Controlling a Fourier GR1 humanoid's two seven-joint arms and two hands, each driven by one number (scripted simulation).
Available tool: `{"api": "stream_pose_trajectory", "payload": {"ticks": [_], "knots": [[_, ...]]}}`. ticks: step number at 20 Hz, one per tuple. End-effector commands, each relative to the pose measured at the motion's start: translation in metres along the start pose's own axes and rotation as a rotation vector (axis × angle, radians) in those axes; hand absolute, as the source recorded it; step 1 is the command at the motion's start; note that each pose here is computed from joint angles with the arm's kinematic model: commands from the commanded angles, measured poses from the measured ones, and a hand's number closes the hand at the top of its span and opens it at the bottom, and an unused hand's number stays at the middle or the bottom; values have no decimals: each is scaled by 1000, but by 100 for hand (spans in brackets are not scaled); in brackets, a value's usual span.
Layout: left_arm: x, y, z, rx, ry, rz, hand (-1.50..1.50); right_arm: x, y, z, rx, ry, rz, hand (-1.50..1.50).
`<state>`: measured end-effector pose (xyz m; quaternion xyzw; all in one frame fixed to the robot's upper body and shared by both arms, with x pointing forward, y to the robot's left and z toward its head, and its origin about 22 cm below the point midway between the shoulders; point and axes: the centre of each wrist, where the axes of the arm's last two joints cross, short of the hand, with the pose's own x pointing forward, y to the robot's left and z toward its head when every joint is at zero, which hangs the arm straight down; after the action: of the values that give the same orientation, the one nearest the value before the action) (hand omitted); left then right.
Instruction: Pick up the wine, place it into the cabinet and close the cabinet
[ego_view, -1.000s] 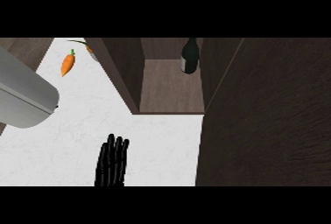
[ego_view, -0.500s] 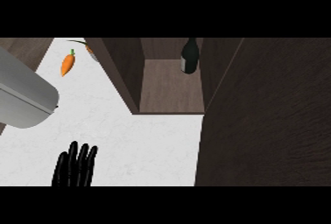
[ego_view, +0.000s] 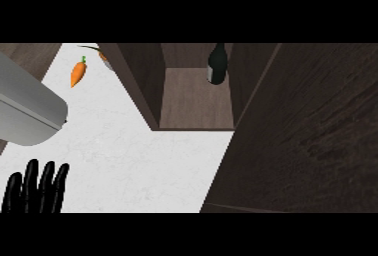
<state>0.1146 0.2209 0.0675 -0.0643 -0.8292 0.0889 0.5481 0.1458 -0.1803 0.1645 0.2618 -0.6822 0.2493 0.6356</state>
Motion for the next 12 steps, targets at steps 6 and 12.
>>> {"api": "stream_pose_trajectory", "payload": {"ticks": [6, 12], "knots": [[18, 38, -3, 29, -12, -27, -150, 30, 55, 13, 181, -107, 1, 150], [23, 53, -6, 35, 12, -31, -150, 34, 78, 8, 202, -115, -31, 150]]}}
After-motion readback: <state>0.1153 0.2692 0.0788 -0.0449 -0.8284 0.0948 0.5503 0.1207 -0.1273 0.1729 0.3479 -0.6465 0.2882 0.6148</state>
